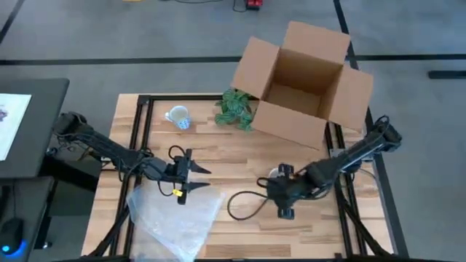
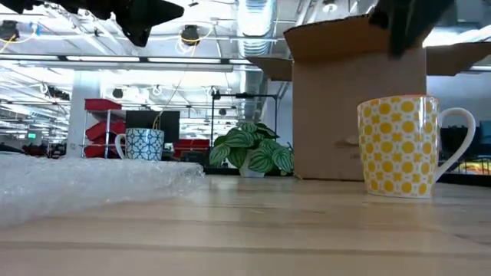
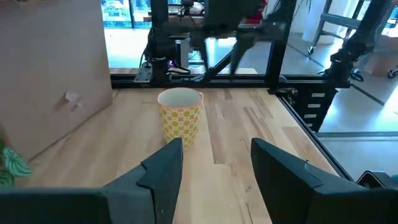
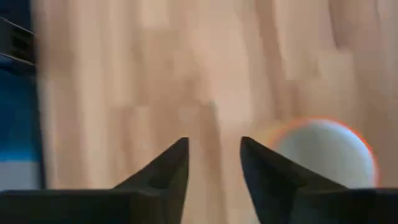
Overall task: Wrap mug
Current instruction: Move the yellow mug to the right of the table
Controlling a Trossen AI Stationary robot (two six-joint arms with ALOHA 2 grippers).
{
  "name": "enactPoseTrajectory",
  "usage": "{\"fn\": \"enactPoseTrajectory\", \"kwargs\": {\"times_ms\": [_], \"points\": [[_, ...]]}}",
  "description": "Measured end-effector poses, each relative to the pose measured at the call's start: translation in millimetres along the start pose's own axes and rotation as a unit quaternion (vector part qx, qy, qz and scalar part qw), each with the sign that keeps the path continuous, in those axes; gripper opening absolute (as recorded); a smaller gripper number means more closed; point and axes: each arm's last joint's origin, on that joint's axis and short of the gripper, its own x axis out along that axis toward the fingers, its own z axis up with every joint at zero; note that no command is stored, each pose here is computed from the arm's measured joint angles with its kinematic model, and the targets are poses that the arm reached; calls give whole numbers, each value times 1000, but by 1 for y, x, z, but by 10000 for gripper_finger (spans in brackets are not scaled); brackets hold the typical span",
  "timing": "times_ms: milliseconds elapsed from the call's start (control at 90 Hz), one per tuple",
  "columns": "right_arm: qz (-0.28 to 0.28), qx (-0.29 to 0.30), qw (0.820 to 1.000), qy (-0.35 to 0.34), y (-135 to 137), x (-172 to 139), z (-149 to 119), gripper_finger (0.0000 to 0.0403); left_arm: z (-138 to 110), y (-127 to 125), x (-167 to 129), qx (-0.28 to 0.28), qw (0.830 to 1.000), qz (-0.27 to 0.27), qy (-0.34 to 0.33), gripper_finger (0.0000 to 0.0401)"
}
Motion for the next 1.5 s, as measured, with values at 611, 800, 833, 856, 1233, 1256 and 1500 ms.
{"fn": "enactPoseTrajectory", "kwargs": {"times_ms": [611,800,833,856,1233,1256,1500], "points": [[-57,19,985,160,-8,58,-2,15,-2,0,0,-7,1000,1,10,169],[-59,10,979,194,-8,42,-24,8,-3,0,0,-9,1000,1,13,169],[-52,18,980,192,-8,39,-30,7,-3,0,0,-9,1000,1,13,169],[-49,25,980,192,-9,37,-34,7,-3,0,0,-9,1000,1,14,169],[2,167,974,155,-33,11,-123,6,-4,-2,-1,-5,1000,-4,20,169],[4,171,973,153,-34,11,-126,6,-4,-2,-1,-5,1000,-4,20,169],[-2,176,973,150,-34,13,-141,9,-4,-2,-1,-8,1000,-4,20,169]]}}
